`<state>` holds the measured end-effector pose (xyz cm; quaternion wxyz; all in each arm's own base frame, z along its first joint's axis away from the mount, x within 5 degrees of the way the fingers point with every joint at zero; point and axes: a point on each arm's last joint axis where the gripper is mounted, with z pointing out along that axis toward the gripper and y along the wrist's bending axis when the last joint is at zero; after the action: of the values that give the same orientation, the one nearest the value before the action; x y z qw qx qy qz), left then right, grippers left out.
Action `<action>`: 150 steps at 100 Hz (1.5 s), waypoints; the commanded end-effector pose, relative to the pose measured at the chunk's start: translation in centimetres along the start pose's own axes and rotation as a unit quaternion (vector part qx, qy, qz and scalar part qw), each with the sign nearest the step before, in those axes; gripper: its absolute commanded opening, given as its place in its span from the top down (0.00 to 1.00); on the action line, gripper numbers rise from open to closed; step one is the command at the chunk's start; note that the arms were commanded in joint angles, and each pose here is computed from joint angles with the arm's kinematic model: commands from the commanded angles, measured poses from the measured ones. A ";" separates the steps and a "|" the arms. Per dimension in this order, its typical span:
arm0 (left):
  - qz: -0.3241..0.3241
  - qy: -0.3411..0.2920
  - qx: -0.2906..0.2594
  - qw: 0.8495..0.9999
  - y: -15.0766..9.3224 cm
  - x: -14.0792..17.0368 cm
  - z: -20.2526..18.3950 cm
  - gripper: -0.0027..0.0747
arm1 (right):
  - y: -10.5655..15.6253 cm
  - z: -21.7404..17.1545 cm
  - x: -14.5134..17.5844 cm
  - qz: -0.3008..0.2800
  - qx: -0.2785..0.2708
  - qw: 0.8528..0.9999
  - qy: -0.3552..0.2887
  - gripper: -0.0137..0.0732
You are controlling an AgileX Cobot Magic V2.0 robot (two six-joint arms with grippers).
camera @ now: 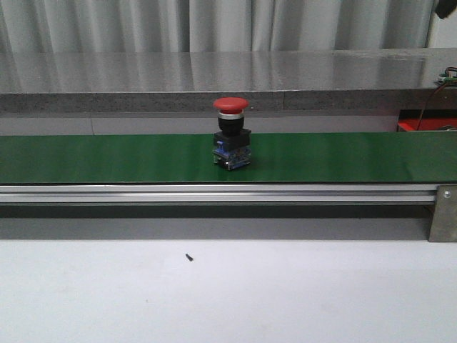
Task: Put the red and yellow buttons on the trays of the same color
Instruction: 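Carry the red button into the red tray and open the right gripper, then grasp the second red button on the belt with the right gripper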
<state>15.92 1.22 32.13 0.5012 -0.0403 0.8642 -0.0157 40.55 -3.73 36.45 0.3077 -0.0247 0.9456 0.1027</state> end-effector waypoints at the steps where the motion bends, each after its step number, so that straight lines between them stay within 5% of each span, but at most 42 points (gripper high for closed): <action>1: -0.004 -0.050 0.000 0.999 -0.1 -1.5 -0.5 0.99 | 4.3 -4.2 -0.8 -0.048 -0.033 0.997 -0.058 0.21; 30: -0.004 -0.050 0.000 0.999 -0.1 -1.5 -0.5 0.99 | 14.1 -2.2 1.5 -0.165 -0.090 0.982 -0.007 0.21; 60: -0.004 -0.043 0.002 0.999 -0.1 -1.4 -0.5 0.99 | 19.7 0.9 4.9 -0.217 -0.130 0.967 0.019 0.21; 94: -0.004 -0.042 0.002 0.999 -0.1 -1.4 -0.5 0.99 | 20.1 3.8 6.8 -0.216 -0.127 0.968 0.029 0.21; 122: -0.004 -0.042 0.002 0.999 -0.1 -1.4 -0.5 0.99 | 18.9 8.5 7.6 -0.231 -0.068 0.968 0.069 0.22; 150: -0.004 -0.042 0.002 0.999 -0.1 -1.4 -0.5 0.99 | 18.6 8.0 7.7 -0.230 -0.058 0.967 0.094 0.63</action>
<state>15.89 1.20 32.09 0.4986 -0.0400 0.8658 -0.0163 37.43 16.62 24.85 0.1761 -0.2710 0.9433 0.0759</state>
